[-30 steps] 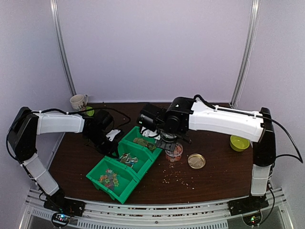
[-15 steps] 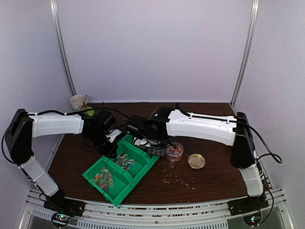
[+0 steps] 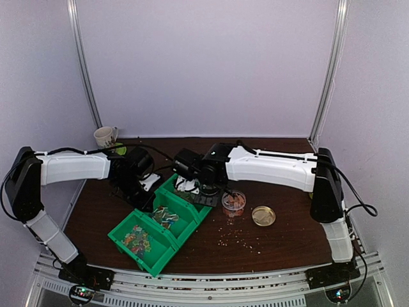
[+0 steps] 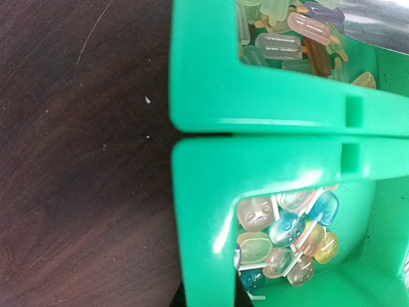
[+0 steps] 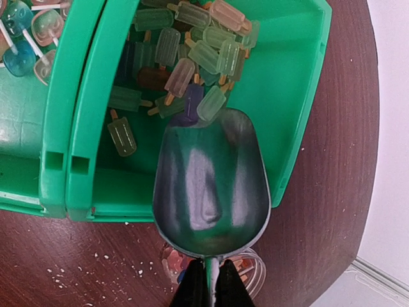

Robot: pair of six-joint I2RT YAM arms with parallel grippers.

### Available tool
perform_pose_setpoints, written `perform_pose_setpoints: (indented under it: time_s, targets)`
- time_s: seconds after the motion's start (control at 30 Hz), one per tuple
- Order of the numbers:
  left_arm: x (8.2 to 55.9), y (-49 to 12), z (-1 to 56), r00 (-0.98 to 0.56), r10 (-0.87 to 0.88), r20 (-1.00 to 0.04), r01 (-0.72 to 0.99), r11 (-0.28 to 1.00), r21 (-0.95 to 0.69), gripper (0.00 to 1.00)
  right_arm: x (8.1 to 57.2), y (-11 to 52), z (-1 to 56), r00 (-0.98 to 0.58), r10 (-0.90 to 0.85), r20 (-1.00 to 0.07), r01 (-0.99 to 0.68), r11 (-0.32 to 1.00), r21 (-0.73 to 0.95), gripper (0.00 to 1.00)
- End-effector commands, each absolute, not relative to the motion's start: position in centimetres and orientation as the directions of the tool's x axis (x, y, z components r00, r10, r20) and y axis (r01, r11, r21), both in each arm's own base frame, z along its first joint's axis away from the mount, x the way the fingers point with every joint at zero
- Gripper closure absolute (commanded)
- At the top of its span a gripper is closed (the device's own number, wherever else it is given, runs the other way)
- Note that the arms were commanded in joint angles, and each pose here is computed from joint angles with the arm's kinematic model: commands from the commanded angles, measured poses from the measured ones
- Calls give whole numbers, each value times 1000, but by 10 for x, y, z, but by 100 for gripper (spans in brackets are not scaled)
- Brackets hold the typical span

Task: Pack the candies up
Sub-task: Scoop the fake candies from the plate.

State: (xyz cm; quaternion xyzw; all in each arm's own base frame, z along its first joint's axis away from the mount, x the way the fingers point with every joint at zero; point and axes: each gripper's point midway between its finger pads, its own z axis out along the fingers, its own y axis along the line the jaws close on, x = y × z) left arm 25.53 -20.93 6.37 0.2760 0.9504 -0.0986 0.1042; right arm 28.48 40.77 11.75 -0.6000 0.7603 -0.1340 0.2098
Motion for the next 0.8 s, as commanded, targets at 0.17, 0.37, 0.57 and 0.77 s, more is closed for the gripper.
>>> perform_pose_setpoints:
  time_s: [0.17,0.37,0.57,0.77]
  targets:
    - [274,-257,124,-720,479,-502,647,726,-235,100,242,460,63,-73,-932,-354,-979,134,-151,100]
    - [274,-256,128,-710,480,-515,653,722,-227,100,223,433,58,19,-967,-253,-994,10,-113,100]
    - [273,-255,128,-708,482,-515,654,724,-221,100,215,407,61,58,-989,-139,-996,-48,-78,100]
    - [274,-254,129,-710,480,-515,649,729,-216,100,231,397,72,-7,-994,-111,-992,21,-126,100]
